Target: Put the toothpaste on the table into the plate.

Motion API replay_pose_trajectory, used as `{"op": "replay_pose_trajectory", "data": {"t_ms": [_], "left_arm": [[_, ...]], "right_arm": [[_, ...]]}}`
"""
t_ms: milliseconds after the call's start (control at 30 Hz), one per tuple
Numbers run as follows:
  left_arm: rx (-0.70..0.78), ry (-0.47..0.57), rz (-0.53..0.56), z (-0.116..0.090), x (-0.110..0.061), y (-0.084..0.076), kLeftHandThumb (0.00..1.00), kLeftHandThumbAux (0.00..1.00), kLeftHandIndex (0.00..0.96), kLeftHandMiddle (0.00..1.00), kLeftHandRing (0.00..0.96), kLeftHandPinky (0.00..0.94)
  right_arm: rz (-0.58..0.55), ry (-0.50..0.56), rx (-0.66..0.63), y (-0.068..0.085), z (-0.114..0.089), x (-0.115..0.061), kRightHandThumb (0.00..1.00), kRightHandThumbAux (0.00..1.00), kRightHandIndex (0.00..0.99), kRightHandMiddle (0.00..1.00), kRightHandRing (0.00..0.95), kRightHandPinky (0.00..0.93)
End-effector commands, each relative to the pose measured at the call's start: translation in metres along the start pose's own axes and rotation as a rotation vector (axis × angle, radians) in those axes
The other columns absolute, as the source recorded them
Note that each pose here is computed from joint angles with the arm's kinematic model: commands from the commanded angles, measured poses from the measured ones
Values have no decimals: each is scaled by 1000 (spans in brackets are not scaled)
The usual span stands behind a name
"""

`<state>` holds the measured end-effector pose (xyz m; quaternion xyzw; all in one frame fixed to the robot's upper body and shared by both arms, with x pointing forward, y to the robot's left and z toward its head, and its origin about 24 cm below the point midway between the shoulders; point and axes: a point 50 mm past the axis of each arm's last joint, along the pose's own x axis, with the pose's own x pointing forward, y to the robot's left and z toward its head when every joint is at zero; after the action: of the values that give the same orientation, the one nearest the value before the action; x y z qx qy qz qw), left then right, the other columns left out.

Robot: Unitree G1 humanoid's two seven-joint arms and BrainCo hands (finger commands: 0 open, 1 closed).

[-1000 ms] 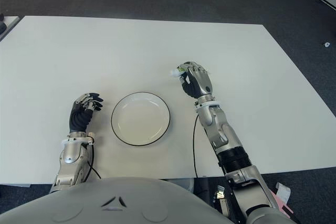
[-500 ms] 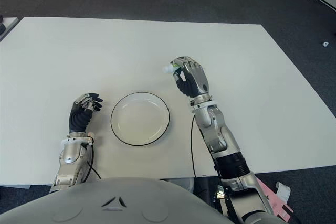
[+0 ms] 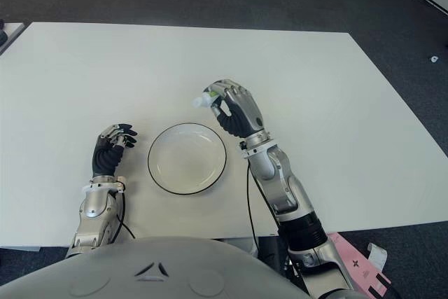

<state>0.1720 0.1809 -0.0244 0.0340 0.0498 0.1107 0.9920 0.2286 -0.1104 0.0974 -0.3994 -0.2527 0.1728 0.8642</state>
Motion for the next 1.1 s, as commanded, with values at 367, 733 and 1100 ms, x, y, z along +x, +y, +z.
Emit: {"op": "replay_pose_trajectory", "data": {"t_ms": [367,733,1100], "left_arm": [[14,76,-4,-13,-6,-1,834,681,394,496,552,529],[16,77,-3,-13,-7,-1,834,680,397,495,553,530],[10,71,-7,-13,-7,-1,835,679,401,492,548,531]], "right_arm": [[168,-137,-76,20,5,-3,854,677,400,552,883,882],[252,-149,-38,34,4,-5,854,677,402,557,886,887],[334,-108,-22,44,0,-9,853,678,400,560,886,890]]}}
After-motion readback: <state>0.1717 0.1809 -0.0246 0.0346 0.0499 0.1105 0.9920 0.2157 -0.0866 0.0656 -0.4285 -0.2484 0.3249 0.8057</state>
